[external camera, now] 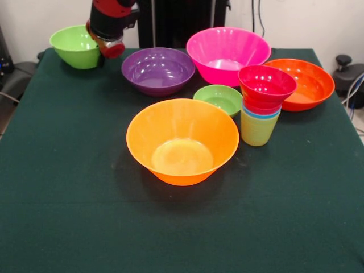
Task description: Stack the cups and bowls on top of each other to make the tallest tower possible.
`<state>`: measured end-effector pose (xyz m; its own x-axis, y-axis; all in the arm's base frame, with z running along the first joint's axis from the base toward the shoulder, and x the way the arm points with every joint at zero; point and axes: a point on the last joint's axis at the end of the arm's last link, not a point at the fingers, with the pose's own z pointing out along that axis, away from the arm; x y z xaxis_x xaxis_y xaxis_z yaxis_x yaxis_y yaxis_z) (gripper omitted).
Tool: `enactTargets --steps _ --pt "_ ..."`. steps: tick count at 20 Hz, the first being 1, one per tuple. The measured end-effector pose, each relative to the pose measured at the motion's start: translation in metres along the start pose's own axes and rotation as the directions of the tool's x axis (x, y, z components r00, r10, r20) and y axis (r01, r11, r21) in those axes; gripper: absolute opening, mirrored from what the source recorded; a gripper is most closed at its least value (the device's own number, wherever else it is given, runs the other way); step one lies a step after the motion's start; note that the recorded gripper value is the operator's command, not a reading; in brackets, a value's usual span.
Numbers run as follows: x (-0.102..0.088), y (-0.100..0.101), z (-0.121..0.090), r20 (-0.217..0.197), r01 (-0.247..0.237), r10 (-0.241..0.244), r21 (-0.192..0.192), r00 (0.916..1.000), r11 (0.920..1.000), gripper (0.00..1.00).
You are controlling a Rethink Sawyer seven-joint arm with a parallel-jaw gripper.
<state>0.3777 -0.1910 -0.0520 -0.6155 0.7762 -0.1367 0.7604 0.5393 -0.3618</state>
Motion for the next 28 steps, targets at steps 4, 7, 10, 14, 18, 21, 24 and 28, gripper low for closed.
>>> enactTargets --steps 4,7,10,14,18,21,24,28 --pt "-0.009 -0.007 -0.002 0.003 -0.019 0.019 -0.008 0.9998 0.9998 0.00" --pt "-0.016 -0.009 -0.006 0.004 -0.035 0.035 -0.014 0.9994 0.9993 0.00" --pt "-0.027 -0.009 -0.019 0.008 -0.050 0.050 -0.011 0.9987 0.9987 0.00" --pt "-0.040 -0.005 -0.039 -0.003 -0.063 0.063 0.011 0.9980 0.9980 0.00" --pt "-0.057 0.003 -0.062 -0.021 -0.069 0.070 0.047 0.9973 0.9965 0.00" --pt "-0.069 0.010 -0.076 -0.031 -0.072 0.074 0.067 0.9967 0.9952 0.00" --pt "-0.088 0.023 -0.094 -0.042 -0.077 0.081 0.083 0.9959 0.9936 0.00" --pt "-0.104 0.038 -0.108 -0.047 -0.079 0.083 0.083 0.9954 0.9935 0.00"
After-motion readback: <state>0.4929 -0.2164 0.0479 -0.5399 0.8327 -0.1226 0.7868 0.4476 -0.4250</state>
